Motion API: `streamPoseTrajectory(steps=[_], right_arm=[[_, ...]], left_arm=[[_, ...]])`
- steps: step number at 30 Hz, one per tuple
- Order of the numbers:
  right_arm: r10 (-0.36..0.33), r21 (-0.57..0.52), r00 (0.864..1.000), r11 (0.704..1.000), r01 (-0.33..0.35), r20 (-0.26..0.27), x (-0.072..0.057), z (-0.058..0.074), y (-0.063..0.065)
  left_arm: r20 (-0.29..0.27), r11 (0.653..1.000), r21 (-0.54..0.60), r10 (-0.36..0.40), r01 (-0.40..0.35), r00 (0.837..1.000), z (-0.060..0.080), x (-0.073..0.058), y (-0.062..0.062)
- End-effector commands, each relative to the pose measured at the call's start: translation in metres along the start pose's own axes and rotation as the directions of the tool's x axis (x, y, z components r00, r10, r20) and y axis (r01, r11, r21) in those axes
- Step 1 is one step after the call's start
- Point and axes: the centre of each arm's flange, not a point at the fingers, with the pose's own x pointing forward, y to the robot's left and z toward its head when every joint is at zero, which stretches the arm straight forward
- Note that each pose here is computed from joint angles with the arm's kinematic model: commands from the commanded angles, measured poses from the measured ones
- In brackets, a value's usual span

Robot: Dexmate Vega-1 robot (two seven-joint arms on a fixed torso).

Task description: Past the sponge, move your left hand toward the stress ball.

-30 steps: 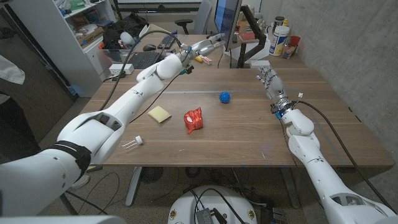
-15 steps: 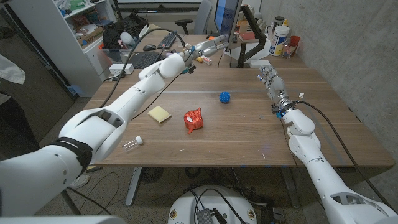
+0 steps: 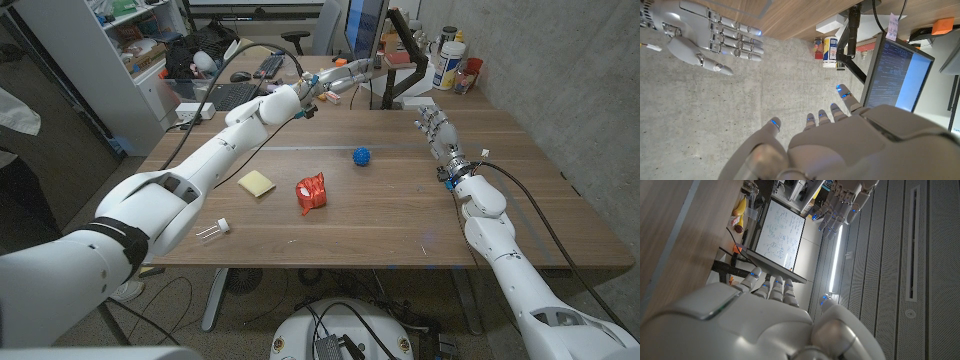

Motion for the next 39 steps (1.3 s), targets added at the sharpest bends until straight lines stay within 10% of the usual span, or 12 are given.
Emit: streamPoseTrajectory(steps=[1, 39], right_arm=[[-0.003, 0.001, 1.000, 1.000, 0.003, 0.003, -0.001, 0.000, -0.001], [0.000, -0.002, 1.000, 1.000, 0.000, -0.001, 0.000, -0.002, 0.003]], left_arm=[[0.018, 0.995, 0.096, -0.031, 0.029, 0.999, 0.009, 0.002, -0.006], [-0.011, 0.973, 0.217, -0.074, 0.075, 0.997, 0.011, -0.001, -0.021]])
